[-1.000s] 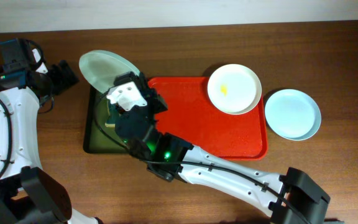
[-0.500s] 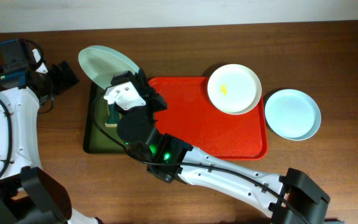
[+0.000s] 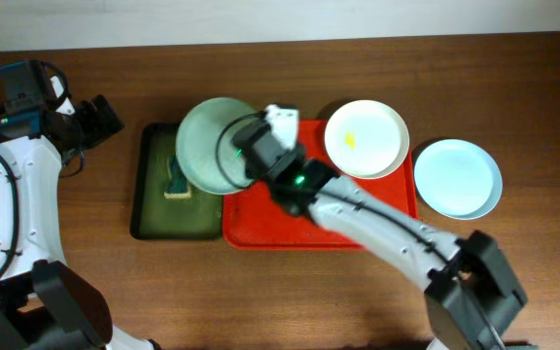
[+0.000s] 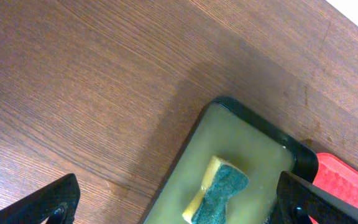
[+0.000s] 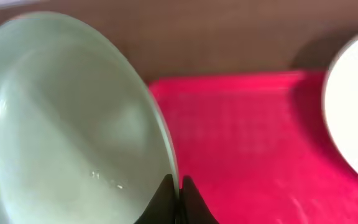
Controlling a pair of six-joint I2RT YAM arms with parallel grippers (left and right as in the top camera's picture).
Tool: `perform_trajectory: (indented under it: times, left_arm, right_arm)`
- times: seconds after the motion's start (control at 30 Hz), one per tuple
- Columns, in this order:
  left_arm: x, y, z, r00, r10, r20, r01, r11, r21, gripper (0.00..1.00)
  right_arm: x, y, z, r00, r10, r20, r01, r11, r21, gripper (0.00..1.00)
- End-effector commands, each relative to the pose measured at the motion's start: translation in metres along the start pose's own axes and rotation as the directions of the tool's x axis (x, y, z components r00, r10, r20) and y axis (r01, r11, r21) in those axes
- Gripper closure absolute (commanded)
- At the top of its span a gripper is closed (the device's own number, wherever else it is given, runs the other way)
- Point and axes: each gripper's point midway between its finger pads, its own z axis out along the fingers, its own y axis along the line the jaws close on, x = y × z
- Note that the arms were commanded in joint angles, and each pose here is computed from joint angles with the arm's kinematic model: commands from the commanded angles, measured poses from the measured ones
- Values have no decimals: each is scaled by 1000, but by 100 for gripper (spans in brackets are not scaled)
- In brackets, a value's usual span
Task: Clean dirty plates on tray and stack at the side
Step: 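Lift the pale-green plate with the right gripper and stack it on the light-blue plate, then move the right gripper to the white plate and drag it to the red tray's center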
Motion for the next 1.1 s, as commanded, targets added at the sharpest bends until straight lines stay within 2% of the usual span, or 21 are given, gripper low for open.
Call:
perform_trajectory:
  times: [0.0, 0.07, 0.1, 0.17, 0.27, 0.33, 0.53, 0.57, 0.6, 0.63, 0.67, 0.73, 0.77, 0.8, 0.83, 0.87, 0.9, 0.97, 1.07]
  left_arm:
    - [-2, 0, -2, 1000, -13, 4, 13, 1000, 8, 1]
    - [-2, 0, -2, 1000, -13, 4, 13, 1000, 9, 1]
    - [-2, 0, -2, 1000, -13, 4, 13, 1000, 8, 1]
    - [-2, 0, -2, 1000, -13, 4, 13, 1000, 9, 1]
    - [-2, 0, -2, 1000, -13, 4, 13, 1000, 8, 1]
    - [-2, 0, -2, 1000, -13, 4, 13, 1000, 8, 1]
    - [-2, 0, -2, 1000, -13, 4, 13, 1000, 8, 1]
    - [-2, 0, -2, 1000, -13, 4, 13, 1000, 8, 1]
    - [-2, 0, -2, 1000, -13, 4, 13, 1000, 9, 1]
    - [-2, 0, -2, 1000, -13, 4, 13, 1000, 8, 0]
    - [-2, 0, -2, 1000, -13, 4, 13, 1000, 8, 1]
    - [-2, 0, -2, 1000, -13, 4, 13, 1000, 8, 1]
    - [-2, 0, -2, 1000, -13, 4, 13, 1000, 8, 1]
    - [-2, 0, -2, 1000, -13, 4, 13, 1000, 8, 1]
    - [-2, 0, -2, 1000, -13, 4, 13, 1000, 8, 1]
    - [-2, 0, -2, 1000, -13, 4, 13, 1000, 9, 1]
    - [-2, 0, -2, 1000, -13, 4, 13, 1000, 9, 1]
    - [-2, 0, -2, 1000, -13, 4, 13, 1000, 8, 1]
    - [-2, 0, -2, 1000, -13, 4, 13, 1000, 9, 0]
  right_arm:
    - [-57, -74, -31, 983, 184, 5, -184, 982, 34, 96]
    - [-66, -202, -47, 935, 354, -30, -333, 902, 276, 96]
    - [-63, -242, -53, 914, 404, -34, -367, 859, 356, 96]
    - [-42, -359, -86, 827, 561, -24, -453, 692, 562, 96]
    - [-19, -426, -120, 743, 669, 17, -511, 552, 659, 96]
    - [-1, -444, -127, 721, 693, 5, -504, 521, 689, 96]
    - [41, -450, -93, 709, 705, -13, -512, 527, 678, 96]
    - [43, -450, -92, 709, 705, -13, -512, 527, 678, 89]
    - [43, -450, -92, 709, 705, -15, -511, 527, 679, 56]
    - [44, -449, -92, 707, 707, -20, -511, 530, 677, 28]
    - [44, -439, -86, 723, 684, -93, -489, 602, 631, 18]
    - [32, -404, -65, 814, 518, -261, -379, 815, 437, 18]
    - [27, -387, -57, 845, 445, -296, -334, 872, 358, 20]
    - [17, -347, -42, 901, 254, -352, -199, 963, 184, 25]
    - [12, -298, -28, 930, 26, -365, -15, 999, 34, 32]
    - [9, -264, -19, 931, -117, -346, 106, 993, -50, 38]
    - [7, -231, -13, 922, -230, -311, 205, 972, -112, 39]
    - [1, -187, 1, 896, -380, -231, 369, 925, -89, 39]
    - [10, -156, 40, 852, -489, -189, 495, 869, -15, 42]
